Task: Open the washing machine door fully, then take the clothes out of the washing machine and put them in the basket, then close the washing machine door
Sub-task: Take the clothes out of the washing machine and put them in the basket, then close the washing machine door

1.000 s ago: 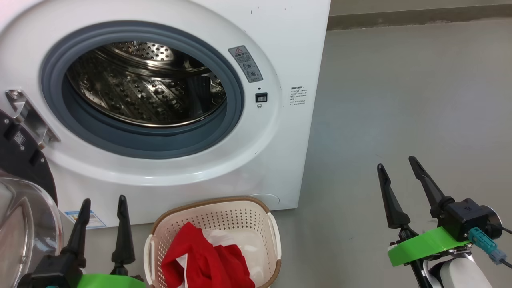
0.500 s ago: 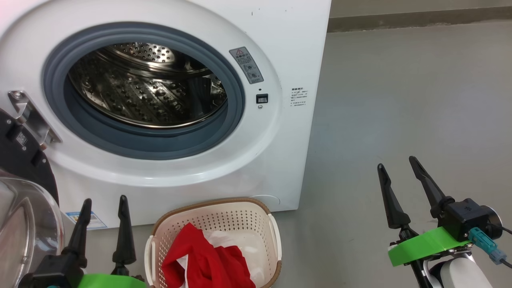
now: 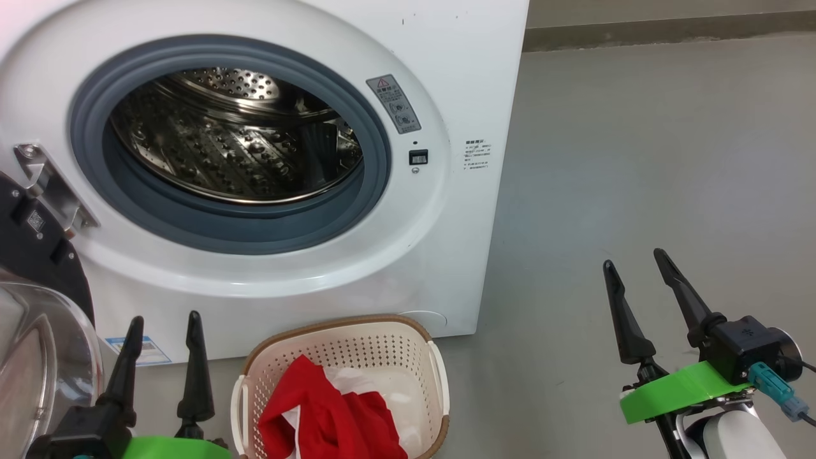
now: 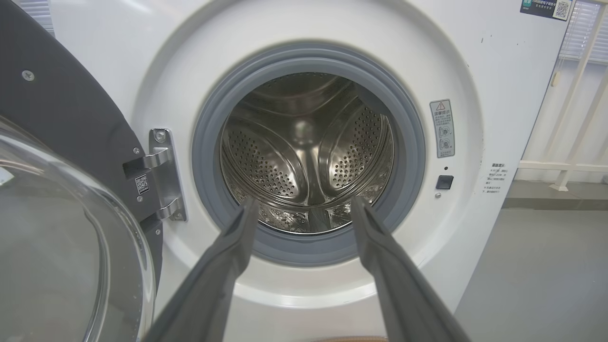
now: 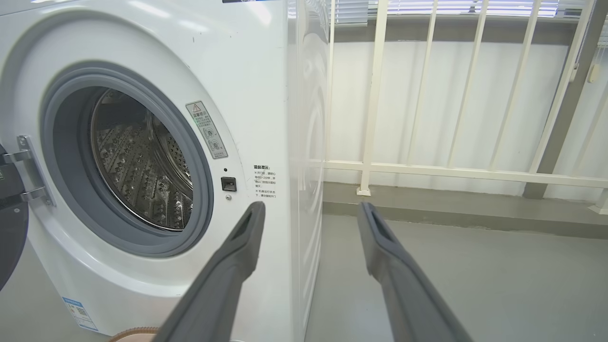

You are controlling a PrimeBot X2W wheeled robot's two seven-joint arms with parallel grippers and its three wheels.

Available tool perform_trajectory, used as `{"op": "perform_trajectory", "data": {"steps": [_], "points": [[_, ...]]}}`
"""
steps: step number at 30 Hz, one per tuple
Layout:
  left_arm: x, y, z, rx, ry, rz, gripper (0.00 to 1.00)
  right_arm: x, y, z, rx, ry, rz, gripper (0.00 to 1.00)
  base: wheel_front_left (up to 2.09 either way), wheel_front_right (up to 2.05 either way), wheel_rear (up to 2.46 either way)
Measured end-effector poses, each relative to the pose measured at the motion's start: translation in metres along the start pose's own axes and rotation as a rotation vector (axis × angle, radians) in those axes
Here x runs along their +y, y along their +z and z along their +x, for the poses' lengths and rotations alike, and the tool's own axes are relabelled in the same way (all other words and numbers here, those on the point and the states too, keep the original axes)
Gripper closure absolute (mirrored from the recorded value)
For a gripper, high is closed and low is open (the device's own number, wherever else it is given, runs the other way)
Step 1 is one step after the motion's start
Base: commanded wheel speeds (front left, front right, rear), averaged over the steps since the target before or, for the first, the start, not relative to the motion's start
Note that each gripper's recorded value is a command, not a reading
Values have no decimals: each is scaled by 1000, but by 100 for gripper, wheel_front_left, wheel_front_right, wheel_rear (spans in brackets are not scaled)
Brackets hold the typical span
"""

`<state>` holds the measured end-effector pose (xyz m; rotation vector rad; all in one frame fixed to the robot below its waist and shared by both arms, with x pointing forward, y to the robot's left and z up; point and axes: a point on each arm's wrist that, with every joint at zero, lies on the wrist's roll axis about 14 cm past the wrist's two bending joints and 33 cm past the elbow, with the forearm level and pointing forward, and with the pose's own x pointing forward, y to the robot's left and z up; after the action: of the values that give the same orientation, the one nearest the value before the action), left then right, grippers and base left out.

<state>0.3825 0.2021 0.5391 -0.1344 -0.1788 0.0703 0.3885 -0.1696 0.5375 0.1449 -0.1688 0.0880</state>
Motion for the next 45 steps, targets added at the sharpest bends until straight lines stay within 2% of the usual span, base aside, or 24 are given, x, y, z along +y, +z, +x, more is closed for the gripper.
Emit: {"op": "perform_trajectory", "data": {"steps": [26,45], "points": [[-2,-1,0,5,-7,7,0,-3,1,-2,-1,-8,-1,0,-2,1,0],[-3,2,-2,-3,-20,12,0,0,2,-2,-5,-2,0,0,-97,92,5]]}}
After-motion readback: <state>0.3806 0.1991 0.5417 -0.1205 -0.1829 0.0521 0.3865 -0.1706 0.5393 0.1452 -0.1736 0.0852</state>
